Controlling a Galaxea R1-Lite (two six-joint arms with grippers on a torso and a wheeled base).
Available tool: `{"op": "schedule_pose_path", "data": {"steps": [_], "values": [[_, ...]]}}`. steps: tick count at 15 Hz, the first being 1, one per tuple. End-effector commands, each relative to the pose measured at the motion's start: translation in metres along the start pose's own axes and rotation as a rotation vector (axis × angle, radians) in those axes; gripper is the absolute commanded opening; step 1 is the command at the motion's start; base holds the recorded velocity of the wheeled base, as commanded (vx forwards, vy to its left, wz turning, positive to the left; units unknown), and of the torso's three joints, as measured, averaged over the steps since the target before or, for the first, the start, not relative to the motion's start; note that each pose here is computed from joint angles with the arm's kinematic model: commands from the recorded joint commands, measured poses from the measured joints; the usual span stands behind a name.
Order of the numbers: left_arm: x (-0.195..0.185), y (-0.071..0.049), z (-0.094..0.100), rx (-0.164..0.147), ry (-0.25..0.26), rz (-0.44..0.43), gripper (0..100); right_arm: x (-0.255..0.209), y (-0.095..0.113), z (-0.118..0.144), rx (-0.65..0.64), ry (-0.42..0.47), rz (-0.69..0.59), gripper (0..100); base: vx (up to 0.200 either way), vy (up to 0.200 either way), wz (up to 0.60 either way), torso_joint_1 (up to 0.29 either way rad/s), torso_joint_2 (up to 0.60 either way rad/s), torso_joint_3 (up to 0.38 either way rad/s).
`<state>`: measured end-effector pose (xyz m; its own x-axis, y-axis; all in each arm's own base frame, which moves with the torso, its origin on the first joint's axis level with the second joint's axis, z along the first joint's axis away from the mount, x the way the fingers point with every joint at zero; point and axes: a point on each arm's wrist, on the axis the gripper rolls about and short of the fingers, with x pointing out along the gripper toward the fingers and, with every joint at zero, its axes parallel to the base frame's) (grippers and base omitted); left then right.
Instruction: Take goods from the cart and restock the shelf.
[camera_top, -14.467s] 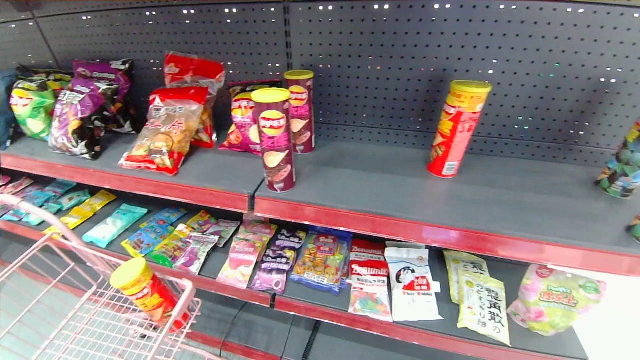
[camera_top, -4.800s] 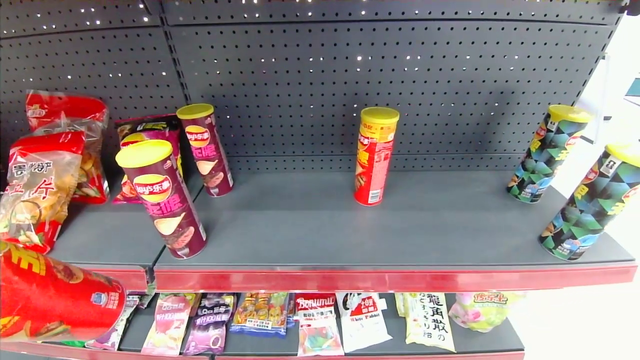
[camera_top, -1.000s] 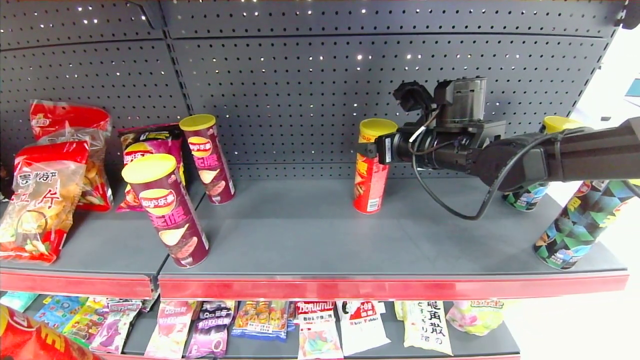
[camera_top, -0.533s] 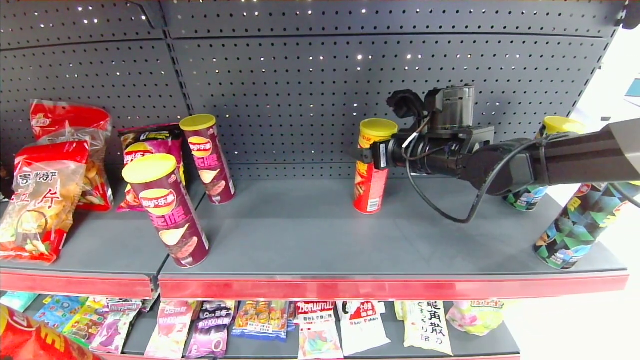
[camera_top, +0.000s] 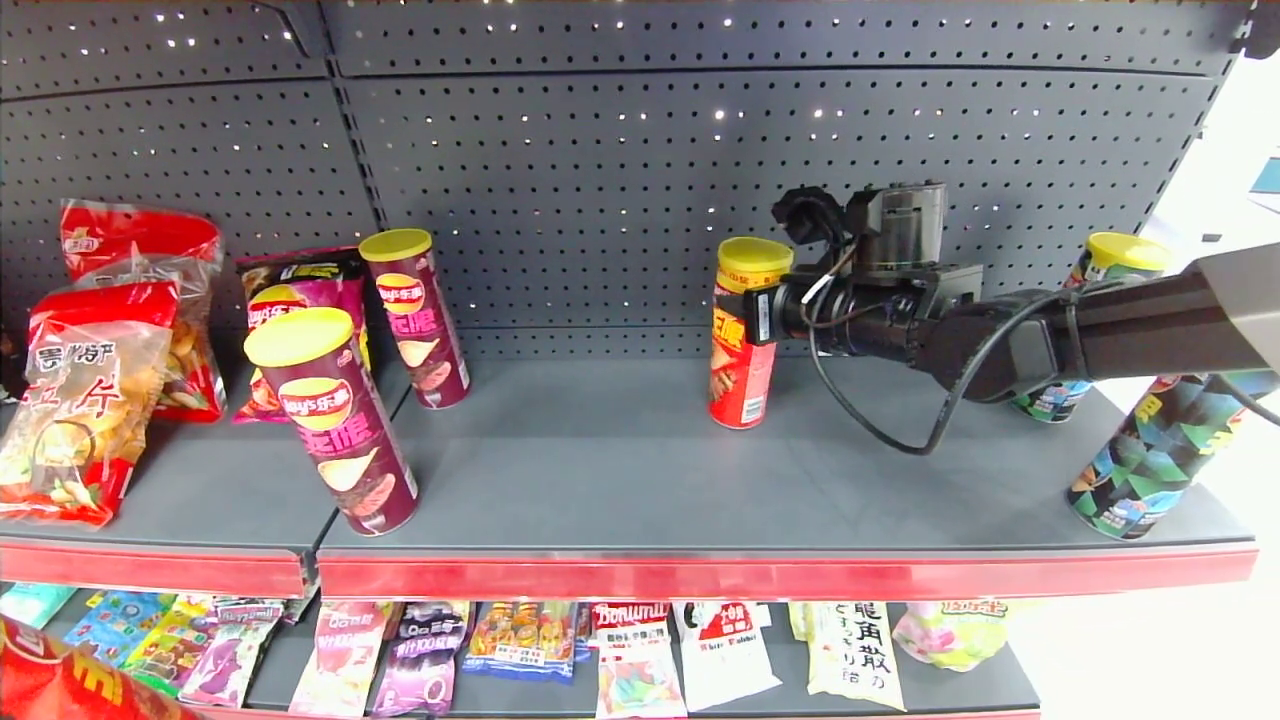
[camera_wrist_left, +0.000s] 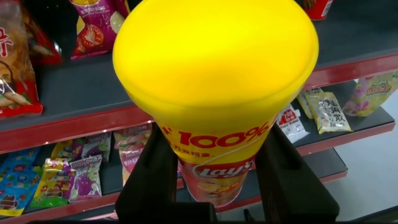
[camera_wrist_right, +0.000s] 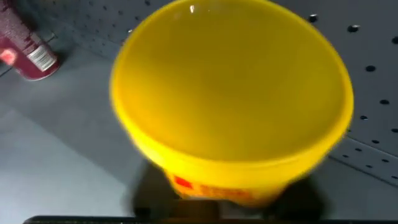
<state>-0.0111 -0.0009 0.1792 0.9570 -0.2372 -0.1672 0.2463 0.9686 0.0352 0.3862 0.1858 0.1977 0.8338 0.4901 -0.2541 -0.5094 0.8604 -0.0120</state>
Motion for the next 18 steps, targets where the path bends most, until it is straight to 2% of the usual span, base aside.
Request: {"op": "schedule_pose_path", "data": {"steps": [1, 4, 7, 8, 12, 15, 18], "values": [[-0.001, 0.000, 0.000, 0.000, -0.005, 0.001, 0, -0.026, 0.009, 0.021, -0.013, -0.053, 0.075, 0, 0.000, 0.000, 0.00, 0.000, 0.00, 0.000], [-0.001, 0.000, 0.000, 0.001, -0.005, -0.002, 0, -0.067, 0.021, 0.030, -0.028, -0.073, 0.235, 0, 0.000, 0.000, 0.00, 0.000, 0.00, 0.000], [-0.001, 0.000, 0.000, 0.001, -0.007, -0.005, 0, -0.081, 0.008, 0.028, -0.145, -0.090, 0.256, 0, 0.000, 0.000, 0.00, 0.000, 0.00, 0.000], [-0.001, 0.000, 0.001, 0.001, -0.007, -0.005, 0, -0.090, 0.003, 0.028, -0.187, -0.101, 0.322, 0, 0.000, 0.000, 0.00, 0.000, 0.00, 0.000], [-0.001, 0.000, 0.002, 0.001, -0.011, -0.006, 0, -0.099, -0.002, 0.014, -0.209, -0.098, 0.509, 0, 0.000, 0.000, 0.00, 0.000, 0.00, 0.000], [-0.001, 0.000, 0.002, 0.001, -0.011, -0.008, 0, -0.099, 0.000, -0.006, -0.265, -0.066, 0.562, 0, 0.000, 0.000, 0.00, 0.000, 0.00, 0.000], [-0.001, 0.000, 0.002, 0.001, -0.013, -0.008, 0, -0.102, 0.005, -0.023, -0.242, -0.027, 0.640, 0, 0.000, 0.000, 0.00, 0.000, 0.00, 0.000]]}}
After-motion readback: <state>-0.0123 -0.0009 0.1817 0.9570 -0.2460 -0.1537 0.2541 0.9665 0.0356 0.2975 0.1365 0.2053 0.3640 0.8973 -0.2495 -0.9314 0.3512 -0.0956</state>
